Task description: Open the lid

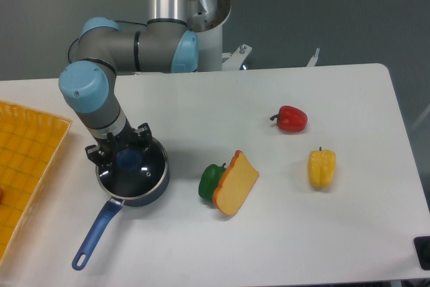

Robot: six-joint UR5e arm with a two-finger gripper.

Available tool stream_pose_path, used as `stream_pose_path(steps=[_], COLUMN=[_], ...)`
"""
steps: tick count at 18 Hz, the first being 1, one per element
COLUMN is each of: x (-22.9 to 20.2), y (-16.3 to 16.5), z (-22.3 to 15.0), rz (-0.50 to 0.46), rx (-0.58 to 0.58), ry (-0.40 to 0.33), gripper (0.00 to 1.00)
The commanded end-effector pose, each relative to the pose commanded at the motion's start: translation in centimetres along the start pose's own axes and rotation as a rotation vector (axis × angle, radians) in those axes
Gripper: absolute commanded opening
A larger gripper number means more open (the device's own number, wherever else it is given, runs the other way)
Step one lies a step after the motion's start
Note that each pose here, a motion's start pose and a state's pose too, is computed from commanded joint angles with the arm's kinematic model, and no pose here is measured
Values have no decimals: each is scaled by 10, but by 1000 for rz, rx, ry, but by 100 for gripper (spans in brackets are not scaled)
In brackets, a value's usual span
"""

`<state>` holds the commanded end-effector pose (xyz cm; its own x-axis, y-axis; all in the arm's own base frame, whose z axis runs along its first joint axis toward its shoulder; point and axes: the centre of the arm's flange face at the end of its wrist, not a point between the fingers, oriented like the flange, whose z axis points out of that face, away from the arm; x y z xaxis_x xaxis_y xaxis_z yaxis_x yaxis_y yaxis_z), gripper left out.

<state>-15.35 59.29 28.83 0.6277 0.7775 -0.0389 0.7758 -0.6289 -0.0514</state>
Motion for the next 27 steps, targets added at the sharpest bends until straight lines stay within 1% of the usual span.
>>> stream_pose_path(steps=[12, 16, 23, 27], x=[-3, -5, -4, -3], y=[0, -5, -11, -13], z=[-7, -15, -38, -53], rz=[-5, -9, 33, 74], rx=[7, 24, 65, 91], ry=[13, 17, 29, 39], gripper=[66, 66, 64, 64])
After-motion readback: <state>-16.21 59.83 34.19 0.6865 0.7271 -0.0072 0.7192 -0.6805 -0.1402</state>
